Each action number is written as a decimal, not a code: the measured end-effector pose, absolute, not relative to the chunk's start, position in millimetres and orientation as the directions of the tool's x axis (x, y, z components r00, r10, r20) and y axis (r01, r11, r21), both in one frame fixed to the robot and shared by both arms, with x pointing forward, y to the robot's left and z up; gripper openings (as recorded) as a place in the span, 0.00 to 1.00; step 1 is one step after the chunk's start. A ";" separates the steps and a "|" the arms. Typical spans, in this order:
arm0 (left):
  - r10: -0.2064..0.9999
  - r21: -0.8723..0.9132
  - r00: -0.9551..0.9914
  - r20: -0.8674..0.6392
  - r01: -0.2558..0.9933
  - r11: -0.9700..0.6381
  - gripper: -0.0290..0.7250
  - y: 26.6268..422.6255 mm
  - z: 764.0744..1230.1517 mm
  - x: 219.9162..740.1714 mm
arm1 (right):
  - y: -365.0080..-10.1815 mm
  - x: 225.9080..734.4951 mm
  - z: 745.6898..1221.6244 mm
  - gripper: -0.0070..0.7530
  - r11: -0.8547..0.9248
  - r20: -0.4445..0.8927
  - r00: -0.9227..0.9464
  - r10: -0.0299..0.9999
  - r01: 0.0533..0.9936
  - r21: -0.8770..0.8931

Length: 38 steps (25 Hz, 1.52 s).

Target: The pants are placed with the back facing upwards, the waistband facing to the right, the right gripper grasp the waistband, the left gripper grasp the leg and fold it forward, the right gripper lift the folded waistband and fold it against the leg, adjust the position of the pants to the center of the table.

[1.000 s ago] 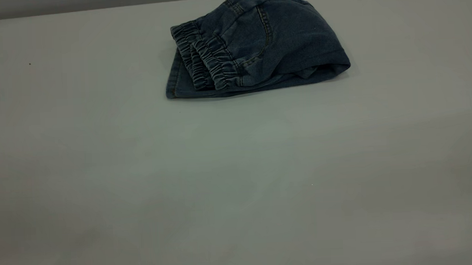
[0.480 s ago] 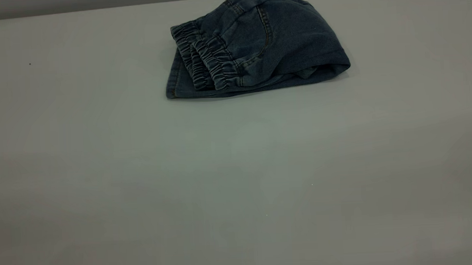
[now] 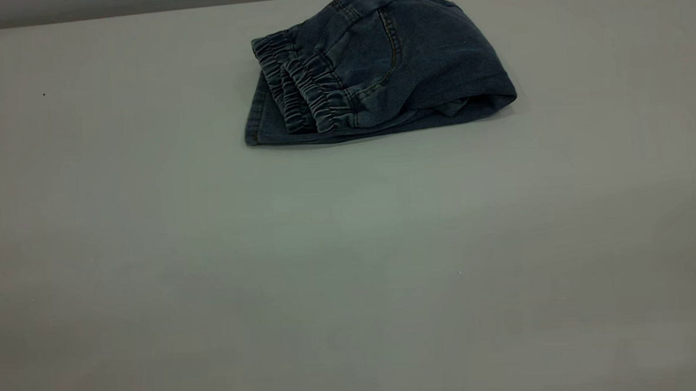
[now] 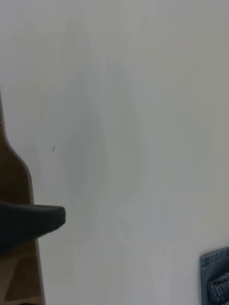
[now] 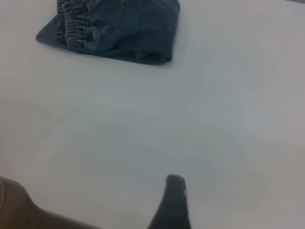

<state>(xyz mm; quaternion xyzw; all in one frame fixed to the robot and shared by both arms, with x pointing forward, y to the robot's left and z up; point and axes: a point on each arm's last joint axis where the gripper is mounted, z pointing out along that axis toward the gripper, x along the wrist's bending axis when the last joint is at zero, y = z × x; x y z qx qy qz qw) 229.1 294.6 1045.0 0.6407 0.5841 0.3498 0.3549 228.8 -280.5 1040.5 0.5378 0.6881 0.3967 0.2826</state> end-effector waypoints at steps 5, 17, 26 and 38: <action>0.997 0.863 0.073 0.034 0.500 -0.066 0.52 294.6 1044.9 228.9 | -280.4 228.8 1040.5 0.76 0.106 0.040 -0.263 0.964 0.516 0.850; 0.997 0.863 0.073 0.034 0.500 -0.066 0.52 294.6 1044.9 228.9 | -292.5 230.8 1039.2 0.76 0.019 0.044 -0.103 0.994 0.539 0.842; 0.997 0.863 0.073 0.034 0.500 -0.066 0.52 294.6 1044.9 228.9 | -293.7 231.1 1039.3 0.76 -0.029 0.076 -0.066 0.995 0.541 0.841; 0.997 0.863 0.074 0.035 0.500 -0.067 0.52 294.6 1044.9 228.9 | -293.1 231.2 1039.3 0.76 -0.011 0.065 -0.082 0.995 0.538 0.843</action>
